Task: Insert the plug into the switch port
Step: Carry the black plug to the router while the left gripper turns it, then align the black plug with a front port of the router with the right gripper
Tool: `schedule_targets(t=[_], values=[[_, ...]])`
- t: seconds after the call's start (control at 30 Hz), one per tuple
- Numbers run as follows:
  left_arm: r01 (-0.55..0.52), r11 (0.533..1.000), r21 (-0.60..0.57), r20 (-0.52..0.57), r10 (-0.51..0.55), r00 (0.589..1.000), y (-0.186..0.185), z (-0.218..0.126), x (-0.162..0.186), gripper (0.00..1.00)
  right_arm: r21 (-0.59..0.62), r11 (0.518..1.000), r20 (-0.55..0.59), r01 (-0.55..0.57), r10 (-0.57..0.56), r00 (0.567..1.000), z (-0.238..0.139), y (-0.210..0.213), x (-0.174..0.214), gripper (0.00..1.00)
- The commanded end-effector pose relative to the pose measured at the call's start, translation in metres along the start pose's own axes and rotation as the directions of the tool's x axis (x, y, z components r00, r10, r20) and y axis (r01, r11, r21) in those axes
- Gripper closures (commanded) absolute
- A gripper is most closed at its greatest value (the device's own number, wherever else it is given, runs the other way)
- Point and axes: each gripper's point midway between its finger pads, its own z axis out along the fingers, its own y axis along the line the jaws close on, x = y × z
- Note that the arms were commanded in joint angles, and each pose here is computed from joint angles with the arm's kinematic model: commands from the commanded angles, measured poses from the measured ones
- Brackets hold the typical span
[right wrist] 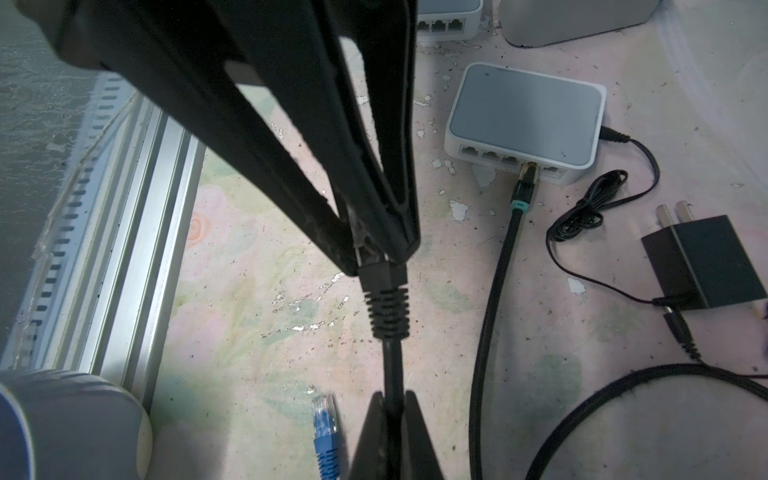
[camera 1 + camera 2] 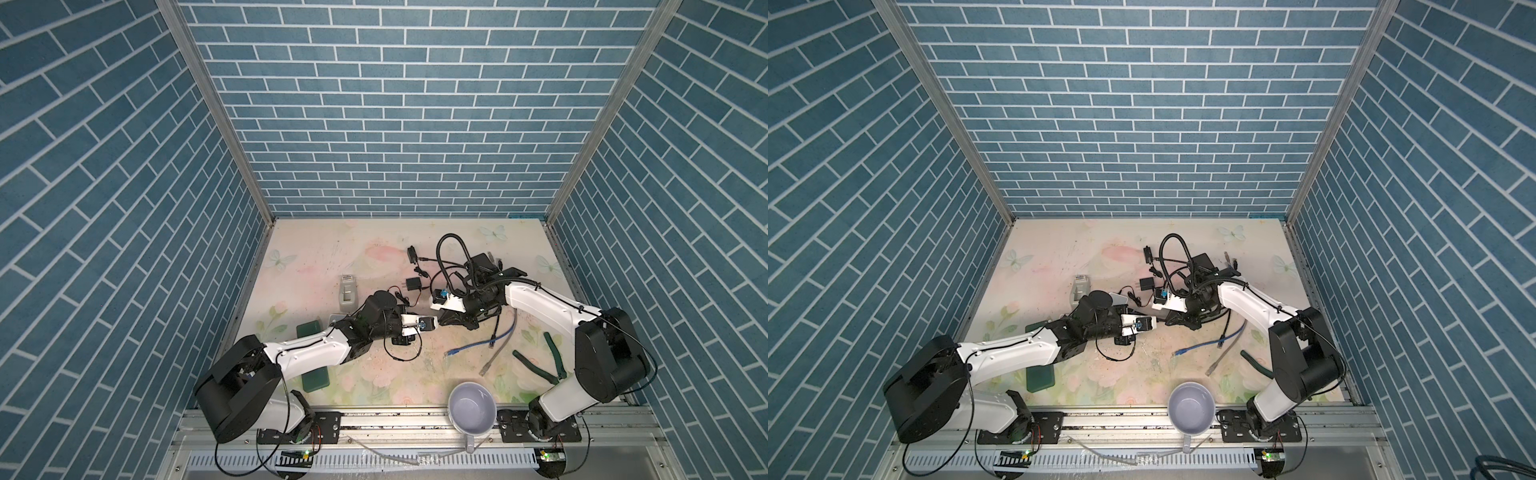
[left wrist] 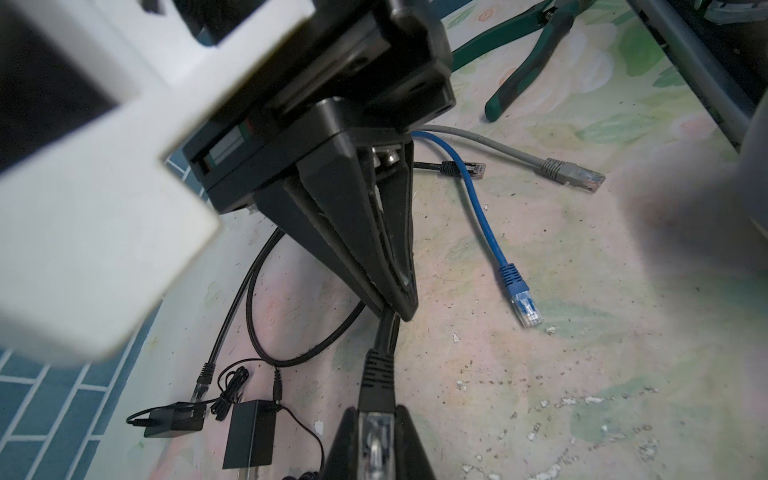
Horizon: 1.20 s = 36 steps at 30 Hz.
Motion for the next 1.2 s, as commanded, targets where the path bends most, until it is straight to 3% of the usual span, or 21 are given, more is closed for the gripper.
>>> schedule_targets(t=[0.0, 0.07, 0.2, 0.37, 0.87, 1.17], values=[[0.014, 1.0, -0.001, -0.008, -0.014, 1.0, 0.001, 0.004, 0.0, 0.9, -0.006, 1.0, 0.044, 0.019, -0.018, 0.999, -0.004, 0.004, -0.012, 1.0], [0.029, 1.0, -0.009, -0.002, -0.03, 1.0, 0.003, 0.004, 0.0, 0.9, 0.016, 0.999, 0.058, 0.039, -0.04, 0.998, -0.004, 0.003, -0.012, 0.98], [0.076, 0.997, -0.026, 0.031, -0.075, 0.997, 0.005, 0.005, -0.004, 0.9, 0.096, 0.989, 0.096, 0.114, -0.124, 0.988, 0.001, 0.0, -0.011, 0.83], [0.127, 0.991, -0.036, 0.063, -0.125, 0.99, 0.005, 0.008, -0.004, 0.91, 0.251, 0.941, 0.182, 0.225, -0.275, 0.944, 0.006, 0.0, -0.011, 0.75], [0.164, 0.986, -0.021, 0.125, -0.16, 0.979, 0.002, 0.006, -0.012, 0.91, 0.378, 0.899, 0.33, 0.22, -0.354, 0.875, -0.003, 0.005, -0.029, 0.75], [0.174, 0.985, -0.016, 0.133, -0.17, 0.976, 0.001, 0.004, -0.014, 0.91, 0.387, 0.894, 0.336, 0.226, -0.365, 0.868, -0.006, 0.01, -0.03, 0.75]])
